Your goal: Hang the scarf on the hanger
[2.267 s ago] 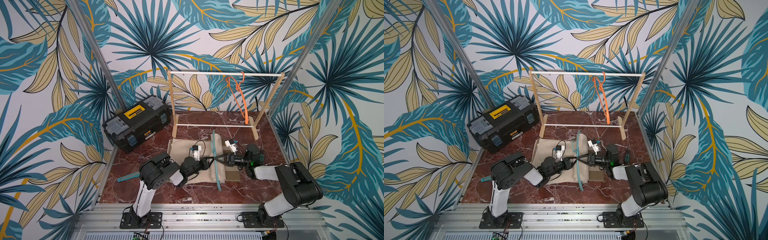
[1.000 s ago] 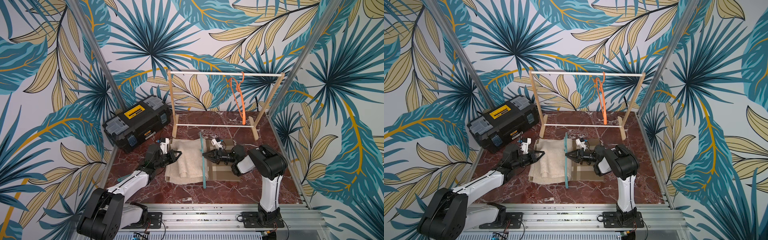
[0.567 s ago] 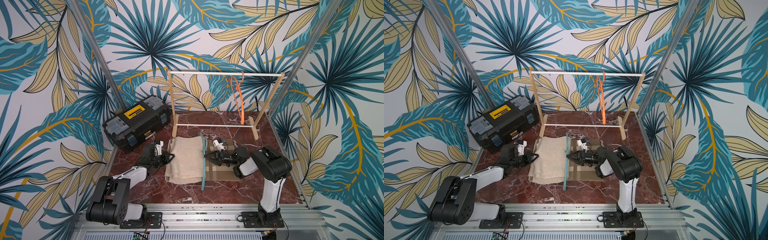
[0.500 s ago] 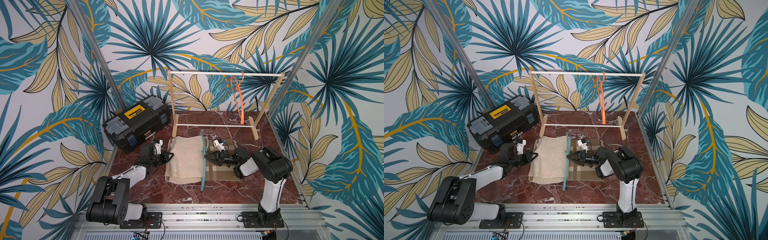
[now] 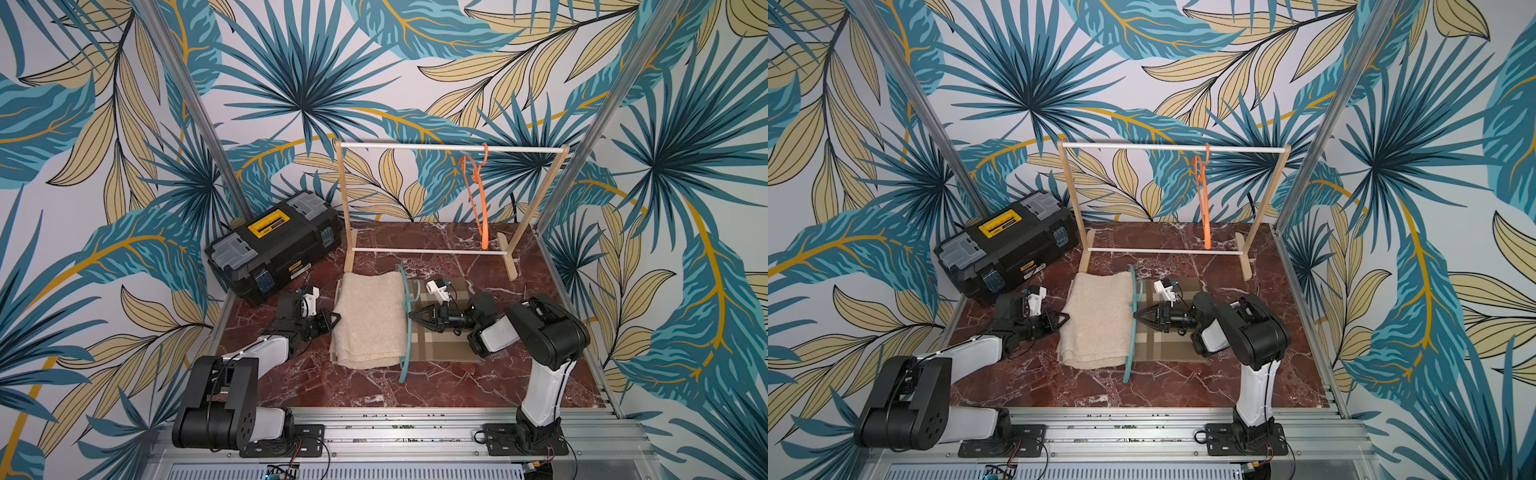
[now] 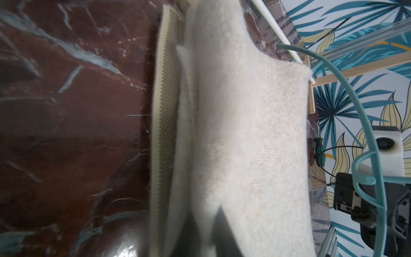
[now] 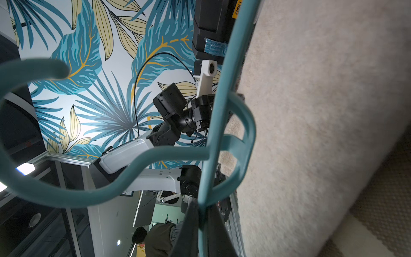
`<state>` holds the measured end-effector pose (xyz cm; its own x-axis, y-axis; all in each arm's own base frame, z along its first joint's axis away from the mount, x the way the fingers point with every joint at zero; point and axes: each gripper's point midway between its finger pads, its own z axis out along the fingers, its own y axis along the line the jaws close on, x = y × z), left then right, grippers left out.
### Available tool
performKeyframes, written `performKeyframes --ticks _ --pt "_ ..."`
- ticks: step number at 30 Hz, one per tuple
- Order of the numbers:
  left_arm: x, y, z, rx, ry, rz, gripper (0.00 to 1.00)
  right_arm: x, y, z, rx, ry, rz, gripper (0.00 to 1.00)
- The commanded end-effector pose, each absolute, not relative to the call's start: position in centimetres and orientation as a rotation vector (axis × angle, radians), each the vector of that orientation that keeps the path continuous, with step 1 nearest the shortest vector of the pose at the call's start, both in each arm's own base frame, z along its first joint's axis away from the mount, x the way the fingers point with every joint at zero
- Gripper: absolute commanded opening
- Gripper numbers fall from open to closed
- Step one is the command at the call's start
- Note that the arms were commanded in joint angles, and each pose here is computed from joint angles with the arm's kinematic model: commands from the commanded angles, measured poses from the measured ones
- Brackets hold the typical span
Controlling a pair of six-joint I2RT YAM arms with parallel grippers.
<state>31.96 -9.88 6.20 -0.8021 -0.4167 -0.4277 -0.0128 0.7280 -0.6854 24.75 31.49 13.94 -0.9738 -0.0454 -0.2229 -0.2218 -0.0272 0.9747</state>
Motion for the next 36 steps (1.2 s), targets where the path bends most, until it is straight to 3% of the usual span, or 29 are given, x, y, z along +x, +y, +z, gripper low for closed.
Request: performKeyframes --ticks 1,3,5,9,12,16,20,23,36 --pt "32.7 -8.3 6.8 -0.359 2.345 -0.809 0.47 24.5 32.0 14.5 -0.390 2.097 2.110 0.00" --pt "32.8 -7.9 8.4 -0.372 2.294 -0.791 0.50 24.5 32.1 14.4 -0.401 2.113 2.096 0.00" --pt "32.8 -7.9 10.9 -0.363 2.232 -0.777 0.60 24.4 32.1 14.4 -0.407 2.120 2.090 0.00" --pt "32.6 -10.6 15.9 -0.306 2.151 -0.831 0.56 24.7 32.3 14.5 -0.420 2.123 2.080 0.00" --pt "32.0 -16.0 17.5 -0.251 2.126 -0.957 0.52 24.9 32.5 14.6 -0.430 2.128 2.073 0.00" --pt "31.4 -23.4 13.6 -0.278 2.163 -1.098 0.48 25.3 32.8 15.2 -0.444 2.115 2.070 0.00" --pt "30.3 -19.6 5.4 -0.507 2.309 -0.881 0.34 25.5 32.9 17.1 -0.461 2.119 2.053 0.00" --pt "29.1 -17.2 3.9 -0.564 2.337 -0.819 0.35 25.6 33.3 19.8 -0.544 2.128 1.973 0.00" --pt "29.2 -17.8 20.6 -0.275 2.138 -0.822 0.45 25.6 36.8 28.2 -0.631 2.113 1.935 0.00"
